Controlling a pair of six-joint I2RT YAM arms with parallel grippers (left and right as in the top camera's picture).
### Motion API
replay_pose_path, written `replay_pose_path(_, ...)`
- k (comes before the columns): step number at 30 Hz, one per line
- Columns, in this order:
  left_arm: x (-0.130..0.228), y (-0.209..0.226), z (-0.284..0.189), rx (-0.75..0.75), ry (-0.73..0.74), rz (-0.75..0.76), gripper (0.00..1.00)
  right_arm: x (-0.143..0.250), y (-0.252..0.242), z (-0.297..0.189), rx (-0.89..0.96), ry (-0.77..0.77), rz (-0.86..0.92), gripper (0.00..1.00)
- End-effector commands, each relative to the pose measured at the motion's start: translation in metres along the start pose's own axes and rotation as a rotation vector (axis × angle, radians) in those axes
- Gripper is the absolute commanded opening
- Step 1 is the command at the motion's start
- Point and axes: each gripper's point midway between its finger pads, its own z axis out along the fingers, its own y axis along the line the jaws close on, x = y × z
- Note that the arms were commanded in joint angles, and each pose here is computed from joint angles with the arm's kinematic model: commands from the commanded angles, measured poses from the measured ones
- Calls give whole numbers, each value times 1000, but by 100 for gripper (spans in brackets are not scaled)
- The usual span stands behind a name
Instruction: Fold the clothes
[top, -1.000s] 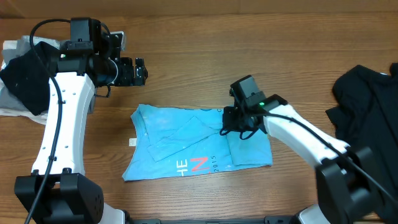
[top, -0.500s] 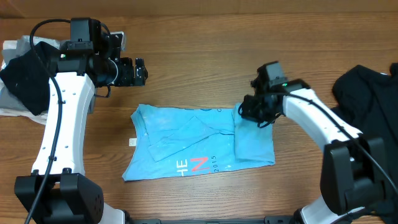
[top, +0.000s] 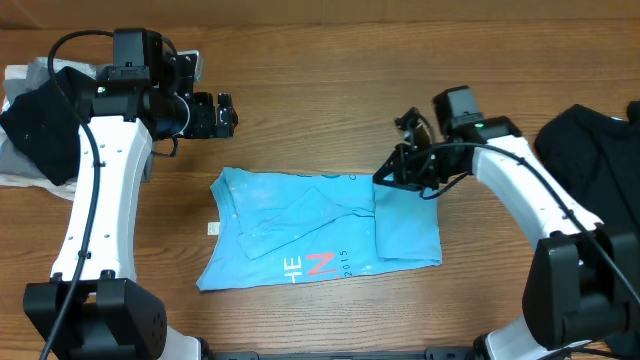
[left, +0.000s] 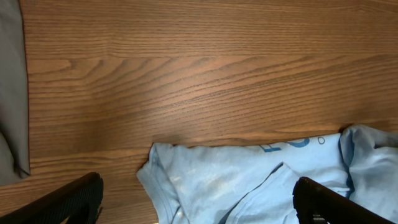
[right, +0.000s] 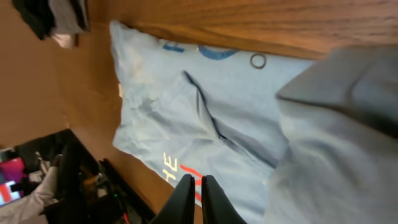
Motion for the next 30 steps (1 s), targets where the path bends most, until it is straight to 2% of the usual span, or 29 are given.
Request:
replay_pose_path(1,2,1,5,-1,13,18,100,-5,-11,-11,-68,-18,-10,8)
replay_pose_path(8,1,1,5,-1,6,19,100,8,-27,4,-252,33,-21,7)
replay_pose_path(13,1,0,5,5,6,15,100,11,-45,29,-281,72,25,7)
replay_pose_path(18,1,0,5,6,6,15,100,10,-47,47,-423,92,78,9)
replay_pose_path(22,1,0,5,6,6,15,100,14,-50,57,-423,118,99,10)
replay_pose_path(25,1,0,5,6,6,15,100,12,-55,62,-376,124,127,18)
replay_pose_path(30,1,0,5,6,6,12,100,11,-69,79,-234,142,196,25)
